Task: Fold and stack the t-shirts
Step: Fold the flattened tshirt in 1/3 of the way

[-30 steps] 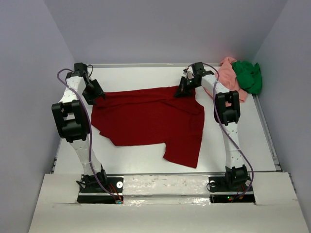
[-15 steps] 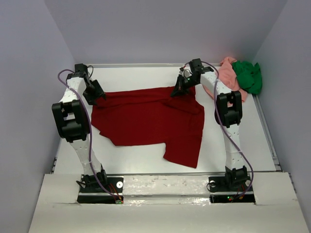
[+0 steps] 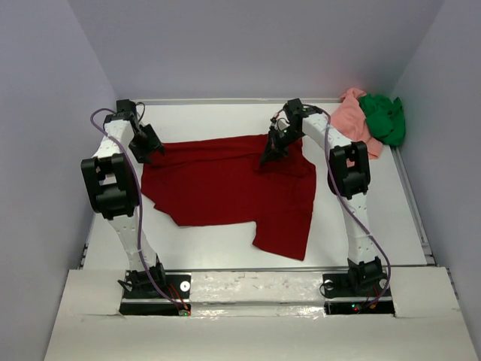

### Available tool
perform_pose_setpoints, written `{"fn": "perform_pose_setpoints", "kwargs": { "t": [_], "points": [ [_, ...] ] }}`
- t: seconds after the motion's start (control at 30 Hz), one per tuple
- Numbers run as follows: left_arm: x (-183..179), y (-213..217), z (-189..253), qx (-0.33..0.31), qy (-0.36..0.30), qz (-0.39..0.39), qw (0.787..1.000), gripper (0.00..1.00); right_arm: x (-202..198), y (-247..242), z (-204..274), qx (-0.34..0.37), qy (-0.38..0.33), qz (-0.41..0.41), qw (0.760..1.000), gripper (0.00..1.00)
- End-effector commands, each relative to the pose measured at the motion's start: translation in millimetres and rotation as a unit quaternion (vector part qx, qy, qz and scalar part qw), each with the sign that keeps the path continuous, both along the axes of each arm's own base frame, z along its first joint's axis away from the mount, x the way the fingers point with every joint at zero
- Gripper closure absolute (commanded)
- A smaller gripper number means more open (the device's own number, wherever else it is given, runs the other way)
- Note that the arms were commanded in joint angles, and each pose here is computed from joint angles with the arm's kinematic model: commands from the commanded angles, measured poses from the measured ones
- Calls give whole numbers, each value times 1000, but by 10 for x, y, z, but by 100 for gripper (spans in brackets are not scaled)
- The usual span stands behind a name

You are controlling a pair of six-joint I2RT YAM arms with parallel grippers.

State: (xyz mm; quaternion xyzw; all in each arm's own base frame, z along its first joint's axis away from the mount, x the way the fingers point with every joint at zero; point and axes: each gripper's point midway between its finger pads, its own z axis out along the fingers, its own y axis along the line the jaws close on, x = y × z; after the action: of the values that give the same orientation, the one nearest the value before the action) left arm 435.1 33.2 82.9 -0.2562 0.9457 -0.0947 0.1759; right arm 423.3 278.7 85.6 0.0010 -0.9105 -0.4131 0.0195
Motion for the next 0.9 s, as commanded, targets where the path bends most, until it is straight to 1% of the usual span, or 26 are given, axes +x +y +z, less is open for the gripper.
{"fn": "perform_pose_setpoints", "kwargs": {
  "t": [0.0, 0.1, 0.13, 0.23, 0.27, 0.33, 0.47, 0.57, 0.7, 0.77, 0.8, 0.87],
  "points": [
    [31, -35, 76, -3, -12, -8, 1000, 37, -119, -11, 219, -6, -10, 10, 1000, 100],
    [35, -38, 75, -4, -12, -8, 1000, 37, -190, -3, 201, -15, -2, 17, 1000, 90],
    [35, -37, 75, -4, -12, -8, 1000, 37, -200, -9, 208, -16, -2, 18, 1000, 81],
    [36, -38, 82, -4, -12, -8, 1000, 37, -198, -16, 235, -17, -8, 18, 1000, 73],
    [32, -38, 83, -4, -12, -8, 1000, 37, -192, -17, 261, -17, -14, 16, 1000, 66],
    [29, -36, 88, -3, -12, -7, 1000, 37, -169, -7, 314, -14, -21, 15, 1000, 59],
    [34, -32, 114, -4, -15, -6, 1000, 37, -116, -6, 363, -15, -40, 16, 999, 57],
    [48, -55, 142, -8, -17, -9, 1000, 37, -89, 19, 486, 2, -70, 20, 997, 58],
    [-14, -132, 175, -26, -15, -18, 999, 37, -125, -51, 477, -14, -96, 19, 995, 57],
    [-87, -122, 152, -21, -8, -18, 1000, 37, -200, -115, 424, -28, -98, 19, 995, 56],
    [-112, -107, 159, -15, -8, -21, 1000, 37, -182, -119, 418, -29, -109, 17, 993, 55],
    [-193, -66, 99, -4, 8, -19, 1000, 37, -237, -179, 352, -43, -112, 8, 993, 54]
  ]
}}
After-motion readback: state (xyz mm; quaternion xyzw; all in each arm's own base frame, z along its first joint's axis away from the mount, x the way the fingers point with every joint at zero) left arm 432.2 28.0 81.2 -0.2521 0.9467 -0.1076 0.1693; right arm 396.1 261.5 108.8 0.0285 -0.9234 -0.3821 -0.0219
